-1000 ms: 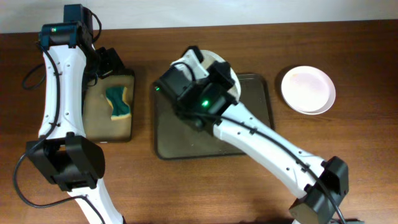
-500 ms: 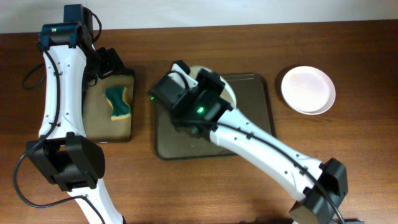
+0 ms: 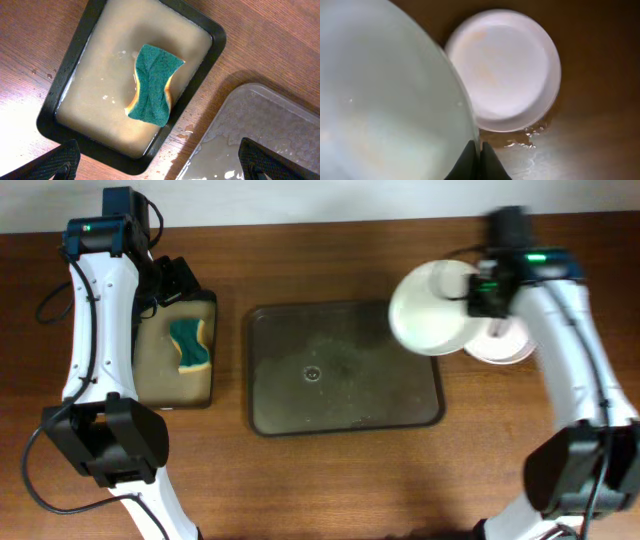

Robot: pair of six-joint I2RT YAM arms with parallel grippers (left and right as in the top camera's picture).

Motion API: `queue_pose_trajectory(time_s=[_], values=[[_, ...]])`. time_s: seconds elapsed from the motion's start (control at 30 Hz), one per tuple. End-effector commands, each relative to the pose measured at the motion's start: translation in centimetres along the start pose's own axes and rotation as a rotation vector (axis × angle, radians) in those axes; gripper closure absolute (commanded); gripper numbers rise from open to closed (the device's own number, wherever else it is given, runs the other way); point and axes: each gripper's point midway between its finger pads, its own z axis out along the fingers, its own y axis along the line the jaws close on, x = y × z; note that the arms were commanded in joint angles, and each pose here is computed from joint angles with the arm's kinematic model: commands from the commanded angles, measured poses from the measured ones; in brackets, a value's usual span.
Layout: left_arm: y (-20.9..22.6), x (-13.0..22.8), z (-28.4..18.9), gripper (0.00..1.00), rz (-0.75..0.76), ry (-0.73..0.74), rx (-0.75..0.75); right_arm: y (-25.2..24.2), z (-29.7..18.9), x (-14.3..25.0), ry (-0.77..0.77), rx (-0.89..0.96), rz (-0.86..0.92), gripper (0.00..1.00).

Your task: Clean dirty plates on tray and stack at the side

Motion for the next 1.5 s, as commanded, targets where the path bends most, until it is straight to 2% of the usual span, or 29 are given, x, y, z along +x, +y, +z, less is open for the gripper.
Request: queue_pose_trajectory(time_s=[0.0, 0.07, 0.2, 0.3, 0.37, 0.53, 0.57, 0.6, 0.63, 0.77, 0.83, 1.03, 1.27, 1.3, 1.33, 1.47], values=[[0.1, -0.3, -0.8, 0.01, -0.001, -0.017, 0.014, -4.2, 1.9, 1.2, 0.041, -0.179, 0.261, 0.96], [0.1, -0.3, -0.8, 0.01, -0.001, -0.017, 0.014, -7.1, 3.2, 1.4, 0.019, -0.222, 0.376, 0.96], [0.1, -0.3, -0.8, 0.0, -0.001, -0.017, 0.014, -10.5, 5.5, 1.1, -0.064, -0.226, 0.464, 0.96], [0.1, -0.3, -0.8, 0.01, -0.001, -0.017, 0.014, -10.5, 6.8, 1.1, -0.082, -0.227, 0.462, 0.96], [0.1, -0.3, -0.8, 0.01, -0.001, -0.017, 0.014, -10.1, 7.7, 0.8, -0.082, -0.23, 0.452, 0.89], [0.1, -0.3, -0.8, 0.01, -0.001, -0.017, 0.014, -9.9, 8.7, 0.3, -0.097, -0.233, 0.444, 0.87], [0.1, -0.3, -0.8, 0.0, -0.001, -0.017, 0.014, -9.9, 8.7, 0.2, -0.099, -0.235, 0.444, 0.78], [0.1, -0.3, -0.8, 0.01, -0.001, -0.017, 0.014, -9.7, 8.6, 0.4, -0.091, -0.247, 0.444, 0.64], [0.1, -0.3, -0.8, 0.01, -0.001, -0.017, 0.014, -9.4, 8.5, 0.5, -0.082, -0.261, 0.444, 0.64], [0.1, -0.3, -0.8, 0.01, -0.001, -0.017, 0.014, -7.7, 5.9, 1.5, -0.047, -0.349, 0.445, 0.65], [0.1, -0.3, -0.8, 0.01, -0.001, -0.017, 0.014, -7.0, 3.7, 3.3, 0.012, -0.349, 0.45, 0.74], [0.1, -0.3, -0.8, 0.01, -0.001, -0.017, 0.014, -5.7, -2.6, 7.5, 0.082, -0.308, 0.413, 0.76], [0.1, -0.3, -0.8, 0.01, -0.001, -0.017, 0.014, -1.1, -10.2, 14.6, -0.019, -0.359, 0.216, 0.76], [0.1, -0.3, -0.8, 0.01, -0.001, -0.017, 0.014, -0.4, -11.3, 16.0, -0.049, -0.373, 0.191, 0.57], [0.1, -0.3, -0.8, 0.01, -0.001, -0.017, 0.014, 0.2, -12.3, 17.3, -0.082, -0.384, 0.163, 0.02], [0.1, -0.3, -0.8, 0.01, -0.001, -0.017, 0.014, 0.6, -15.9, 20.2, -0.224, -0.404, 0.115, 0.02]])
